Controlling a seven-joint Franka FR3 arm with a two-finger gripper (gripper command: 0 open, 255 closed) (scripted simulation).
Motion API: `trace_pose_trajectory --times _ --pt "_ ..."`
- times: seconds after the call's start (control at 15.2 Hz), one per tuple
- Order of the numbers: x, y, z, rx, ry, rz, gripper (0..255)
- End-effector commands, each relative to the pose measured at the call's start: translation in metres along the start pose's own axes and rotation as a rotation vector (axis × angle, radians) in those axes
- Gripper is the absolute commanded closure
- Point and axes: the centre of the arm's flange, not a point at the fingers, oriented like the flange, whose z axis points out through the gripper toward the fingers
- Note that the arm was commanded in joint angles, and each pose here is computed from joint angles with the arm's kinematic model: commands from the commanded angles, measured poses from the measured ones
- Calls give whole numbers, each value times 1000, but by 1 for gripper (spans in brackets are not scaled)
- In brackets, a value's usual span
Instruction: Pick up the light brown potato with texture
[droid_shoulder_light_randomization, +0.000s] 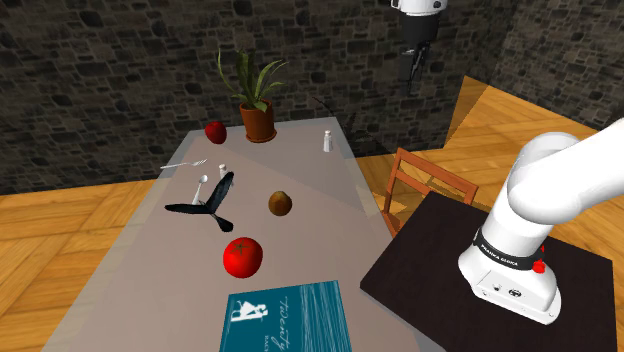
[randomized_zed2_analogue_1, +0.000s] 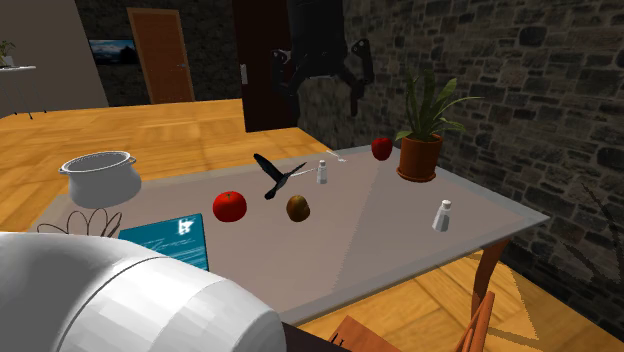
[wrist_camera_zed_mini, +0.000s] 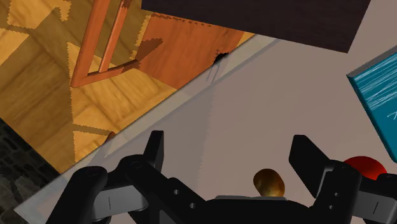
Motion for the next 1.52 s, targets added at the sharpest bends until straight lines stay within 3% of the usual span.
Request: trace_pose_trajectory --times 0.0,1.45 --pt "0 0 0 0 0 0 0" --pt "191 -80 189 37 76 -293 0"
